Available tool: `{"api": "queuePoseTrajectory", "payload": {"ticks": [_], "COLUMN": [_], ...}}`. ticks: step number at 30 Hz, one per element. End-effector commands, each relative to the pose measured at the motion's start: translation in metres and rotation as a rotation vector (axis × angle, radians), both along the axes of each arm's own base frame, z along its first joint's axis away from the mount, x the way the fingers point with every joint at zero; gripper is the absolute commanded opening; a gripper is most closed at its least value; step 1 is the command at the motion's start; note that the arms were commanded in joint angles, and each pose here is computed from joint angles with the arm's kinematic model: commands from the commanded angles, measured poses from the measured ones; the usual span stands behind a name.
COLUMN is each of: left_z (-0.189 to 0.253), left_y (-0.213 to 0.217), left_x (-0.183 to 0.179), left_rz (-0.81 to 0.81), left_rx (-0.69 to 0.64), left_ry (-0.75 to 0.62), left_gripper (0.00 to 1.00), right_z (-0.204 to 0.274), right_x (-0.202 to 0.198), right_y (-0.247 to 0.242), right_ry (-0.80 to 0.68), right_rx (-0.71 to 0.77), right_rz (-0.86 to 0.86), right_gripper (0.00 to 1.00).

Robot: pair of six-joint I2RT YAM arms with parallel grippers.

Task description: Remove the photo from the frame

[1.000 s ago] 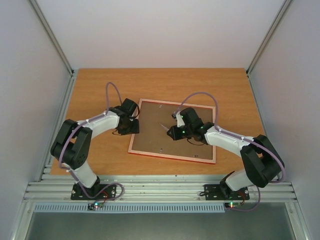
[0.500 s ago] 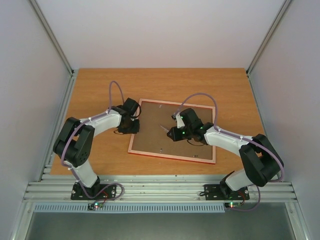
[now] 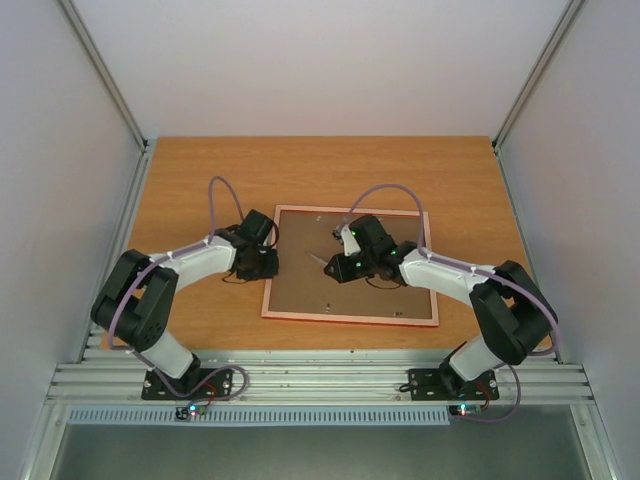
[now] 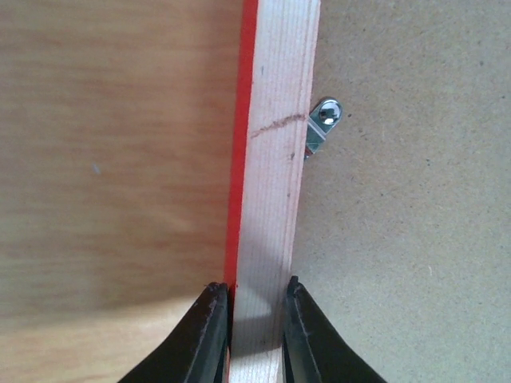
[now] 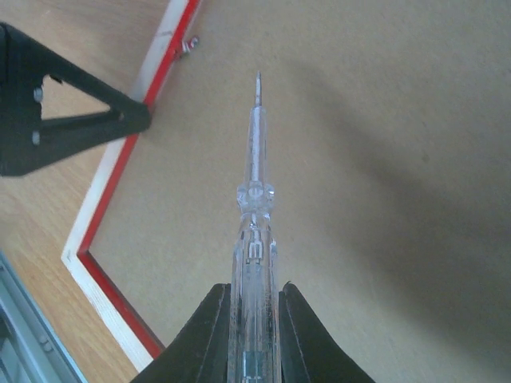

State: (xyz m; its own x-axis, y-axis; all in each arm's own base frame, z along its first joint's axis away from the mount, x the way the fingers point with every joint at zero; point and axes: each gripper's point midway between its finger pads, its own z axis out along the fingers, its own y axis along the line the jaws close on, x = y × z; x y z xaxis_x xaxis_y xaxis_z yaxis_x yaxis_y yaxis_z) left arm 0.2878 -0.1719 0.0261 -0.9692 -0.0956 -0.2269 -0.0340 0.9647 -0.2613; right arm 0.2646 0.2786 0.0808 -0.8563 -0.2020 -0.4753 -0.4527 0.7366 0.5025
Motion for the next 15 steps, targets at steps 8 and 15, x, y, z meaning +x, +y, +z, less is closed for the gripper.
{"api": "queuePoseTrajectory", "payload": {"ticks": [8, 15], "left_z": [-0.006, -0.007], "left_y": [-0.005, -0.002], "left_x": [-0.032, -0.033], "left_rz": [0.072, 0.081], "left_rx": [-0.063, -0.055], "left_ry": [0.065, 0.06], "left_gripper": [0.1, 0.09], "right_z": [0.014, 0.01], "right_x": [0.013, 0.018], "right_y": [0.045, 0.061], "right_ry": [0.019, 0.034], "right_rx": [0.023, 0.015], "right_rz": [0.076, 0.097], "right_gripper": [0.01, 0.01]}}
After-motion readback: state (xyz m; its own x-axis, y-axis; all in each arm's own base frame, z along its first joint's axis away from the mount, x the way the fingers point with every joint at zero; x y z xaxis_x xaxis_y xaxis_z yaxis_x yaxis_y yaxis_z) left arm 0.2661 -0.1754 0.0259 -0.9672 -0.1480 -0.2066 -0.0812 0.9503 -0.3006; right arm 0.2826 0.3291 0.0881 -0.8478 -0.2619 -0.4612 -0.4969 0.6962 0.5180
